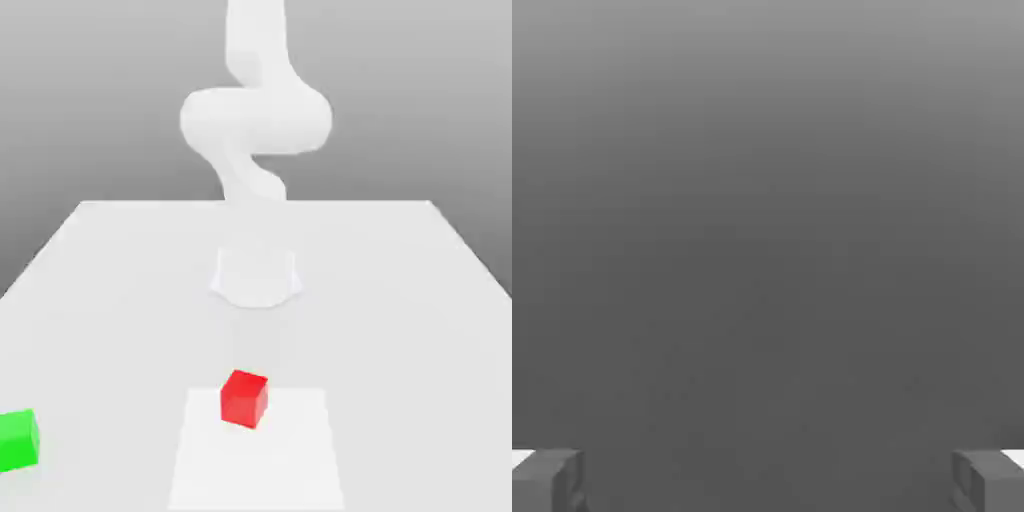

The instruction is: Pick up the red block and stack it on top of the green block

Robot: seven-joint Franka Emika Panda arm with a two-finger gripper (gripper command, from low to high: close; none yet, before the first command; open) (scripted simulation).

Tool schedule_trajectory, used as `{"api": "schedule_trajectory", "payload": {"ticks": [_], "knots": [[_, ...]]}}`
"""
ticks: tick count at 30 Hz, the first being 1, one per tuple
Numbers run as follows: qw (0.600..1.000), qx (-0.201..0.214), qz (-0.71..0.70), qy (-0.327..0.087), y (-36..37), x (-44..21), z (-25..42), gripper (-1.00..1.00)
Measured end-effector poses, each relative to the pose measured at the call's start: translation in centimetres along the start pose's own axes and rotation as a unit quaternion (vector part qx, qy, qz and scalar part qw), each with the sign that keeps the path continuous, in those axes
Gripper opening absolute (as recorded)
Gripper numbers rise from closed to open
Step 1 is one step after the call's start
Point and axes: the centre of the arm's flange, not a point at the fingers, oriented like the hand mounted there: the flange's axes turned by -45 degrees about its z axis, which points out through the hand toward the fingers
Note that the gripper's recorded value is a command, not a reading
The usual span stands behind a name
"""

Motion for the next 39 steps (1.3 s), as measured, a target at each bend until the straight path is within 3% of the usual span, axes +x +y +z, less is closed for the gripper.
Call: {"api": "schedule_trajectory", "payload": {"ticks": [9, 18, 24, 25, 32, 39], "knots": [[0.983, -0.033, 0.068, -0.165, 1.0, -10.9, 20.2, 0.00], [0.928, -0.065, 0.148, -0.335, 2.6, -30.5, 32.5, 0.00], [0.923, -0.067, 0.153, -0.346, 2.7, -35.2, 36.6, 0.00], [0.923, -0.067, 0.153, -0.346, 2.7, -35.7, 37.0, -1.00], [0.923, -0.067, 0.153, -0.346, 2.7, -35.8, 37.1, -1.00], [0.923, -0.067, 0.153, -0.346, 2.6, -32.1, 33.0, -1.00]]}}
